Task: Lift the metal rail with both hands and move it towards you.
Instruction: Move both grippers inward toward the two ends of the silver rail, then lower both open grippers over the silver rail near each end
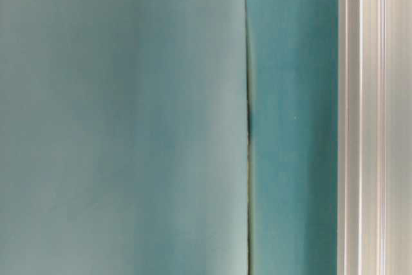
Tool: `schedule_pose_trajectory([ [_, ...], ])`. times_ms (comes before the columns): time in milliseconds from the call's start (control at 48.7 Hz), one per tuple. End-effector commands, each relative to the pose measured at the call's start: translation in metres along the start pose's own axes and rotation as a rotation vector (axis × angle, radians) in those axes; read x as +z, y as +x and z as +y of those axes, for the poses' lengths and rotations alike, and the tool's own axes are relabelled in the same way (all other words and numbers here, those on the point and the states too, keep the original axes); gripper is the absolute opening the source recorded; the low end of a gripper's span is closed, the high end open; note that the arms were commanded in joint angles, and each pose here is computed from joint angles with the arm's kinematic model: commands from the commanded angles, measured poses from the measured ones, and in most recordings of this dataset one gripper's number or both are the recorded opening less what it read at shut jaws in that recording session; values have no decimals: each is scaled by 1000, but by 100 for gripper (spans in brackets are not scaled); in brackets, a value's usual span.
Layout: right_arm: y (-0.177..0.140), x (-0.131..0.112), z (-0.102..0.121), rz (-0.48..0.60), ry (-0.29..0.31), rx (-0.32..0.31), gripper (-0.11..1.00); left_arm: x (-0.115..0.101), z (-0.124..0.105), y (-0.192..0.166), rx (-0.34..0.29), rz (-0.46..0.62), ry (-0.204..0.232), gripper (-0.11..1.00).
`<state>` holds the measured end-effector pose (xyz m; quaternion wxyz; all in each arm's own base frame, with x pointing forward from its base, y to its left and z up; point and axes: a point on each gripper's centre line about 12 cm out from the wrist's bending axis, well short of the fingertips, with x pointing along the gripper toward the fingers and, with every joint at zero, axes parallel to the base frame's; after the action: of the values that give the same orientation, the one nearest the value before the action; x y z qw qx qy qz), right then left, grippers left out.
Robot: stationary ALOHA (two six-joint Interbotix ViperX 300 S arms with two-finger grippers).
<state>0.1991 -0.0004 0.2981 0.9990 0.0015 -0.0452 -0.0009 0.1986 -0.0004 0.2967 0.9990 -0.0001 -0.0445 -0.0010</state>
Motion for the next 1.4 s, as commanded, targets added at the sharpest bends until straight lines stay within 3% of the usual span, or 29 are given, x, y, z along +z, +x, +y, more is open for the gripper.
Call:
schedule_pose_trajectory([
  [0,2,4,-1,-9,19,-6,14,8,-1,5,-6,23,-33,14],
  [164,6,4,-2,114,127,-23,-2,9,-1,9,3,187,-75,-4],
  [308,14,8,0,327,218,-28,-3,18,0,11,11,299,-73,-5],
  [369,18,7,2,421,228,-30,-3,20,0,15,14,343,-72,-5],
  [574,35,-6,4,716,225,-40,-3,18,0,34,21,509,-71,-5],
  [923,68,-41,8,1183,214,-54,-3,-7,0,69,35,794,-69,-5],
  [1149,86,-59,14,1355,176,-44,-3,-21,-1,82,38,940,-63,-6],
  [1375,93,-68,17,1373,160,-34,-3,-23,-1,90,37,961,-55,-6],
])
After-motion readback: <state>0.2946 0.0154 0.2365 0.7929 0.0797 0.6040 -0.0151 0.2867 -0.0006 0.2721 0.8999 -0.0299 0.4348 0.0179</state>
